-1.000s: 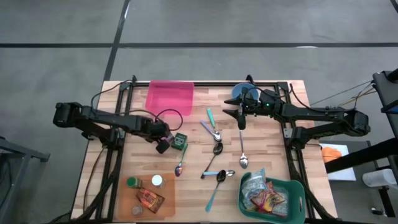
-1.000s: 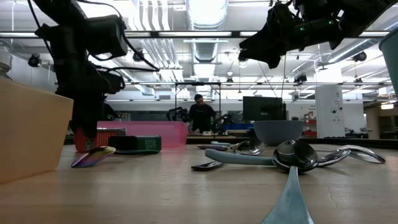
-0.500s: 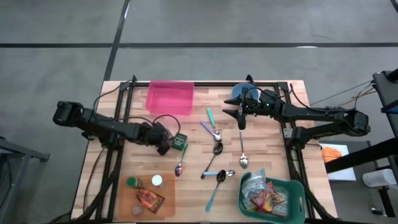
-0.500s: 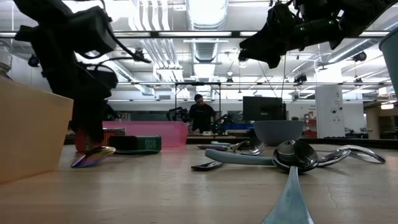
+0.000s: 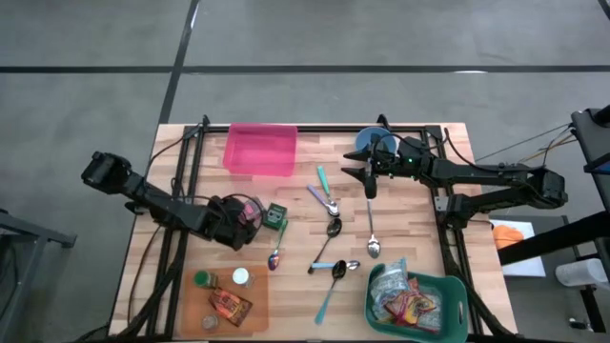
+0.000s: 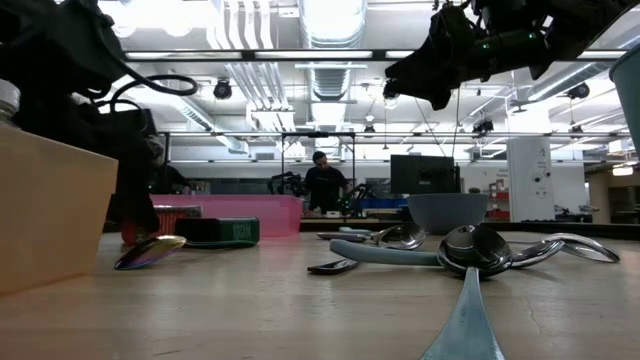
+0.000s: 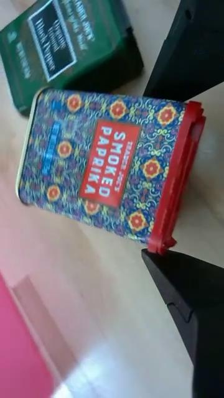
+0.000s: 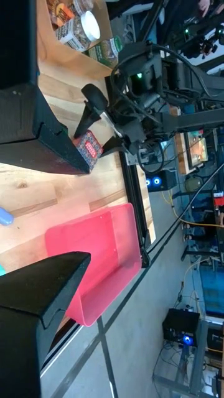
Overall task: Pick & Place Food Item
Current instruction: Put the red seasoning can into the orange bin
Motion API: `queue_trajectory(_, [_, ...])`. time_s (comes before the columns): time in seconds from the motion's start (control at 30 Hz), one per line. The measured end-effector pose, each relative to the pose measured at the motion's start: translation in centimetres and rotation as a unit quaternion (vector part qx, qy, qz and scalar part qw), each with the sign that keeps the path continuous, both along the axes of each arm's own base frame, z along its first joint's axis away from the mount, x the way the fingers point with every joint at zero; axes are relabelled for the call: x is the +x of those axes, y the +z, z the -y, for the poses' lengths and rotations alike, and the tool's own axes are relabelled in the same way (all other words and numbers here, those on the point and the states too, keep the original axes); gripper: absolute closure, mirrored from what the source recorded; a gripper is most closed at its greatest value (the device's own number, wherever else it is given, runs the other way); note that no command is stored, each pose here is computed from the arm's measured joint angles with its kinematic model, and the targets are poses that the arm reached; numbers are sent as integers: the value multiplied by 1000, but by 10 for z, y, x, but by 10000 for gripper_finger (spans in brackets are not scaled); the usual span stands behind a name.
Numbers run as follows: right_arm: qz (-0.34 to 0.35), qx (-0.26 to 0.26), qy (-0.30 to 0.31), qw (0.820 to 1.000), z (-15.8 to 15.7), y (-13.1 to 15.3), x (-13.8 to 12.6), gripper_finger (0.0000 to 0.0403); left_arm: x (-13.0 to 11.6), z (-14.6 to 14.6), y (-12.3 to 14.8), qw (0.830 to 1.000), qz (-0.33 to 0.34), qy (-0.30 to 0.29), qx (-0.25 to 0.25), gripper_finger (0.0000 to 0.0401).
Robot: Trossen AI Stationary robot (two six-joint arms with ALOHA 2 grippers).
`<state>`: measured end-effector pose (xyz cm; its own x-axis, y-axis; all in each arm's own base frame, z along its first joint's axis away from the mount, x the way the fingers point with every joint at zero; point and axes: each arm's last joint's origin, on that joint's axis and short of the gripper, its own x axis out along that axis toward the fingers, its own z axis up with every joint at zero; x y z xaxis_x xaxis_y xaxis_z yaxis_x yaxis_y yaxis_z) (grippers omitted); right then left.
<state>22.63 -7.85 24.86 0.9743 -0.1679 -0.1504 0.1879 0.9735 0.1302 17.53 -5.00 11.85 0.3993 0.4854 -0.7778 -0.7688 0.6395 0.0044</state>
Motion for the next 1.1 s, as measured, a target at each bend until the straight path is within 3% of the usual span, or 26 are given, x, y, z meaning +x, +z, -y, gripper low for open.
queue_trajectory(0.3, [0, 0, 0, 1000, 0, 0, 0, 192, -5, -1, -12, 999, 12, -49, 16, 23])
queue_trajectory(0.8, [0, 0, 0, 1000, 0, 0, 0, 192, -7, -2, -18, 997, 37, -61, 24, 26])
queue_trajectory(1.1, [0, 0, 0, 1000, 0, 0, 0, 192, -6, -2, -18, 997, 40, -61, 24, 105])
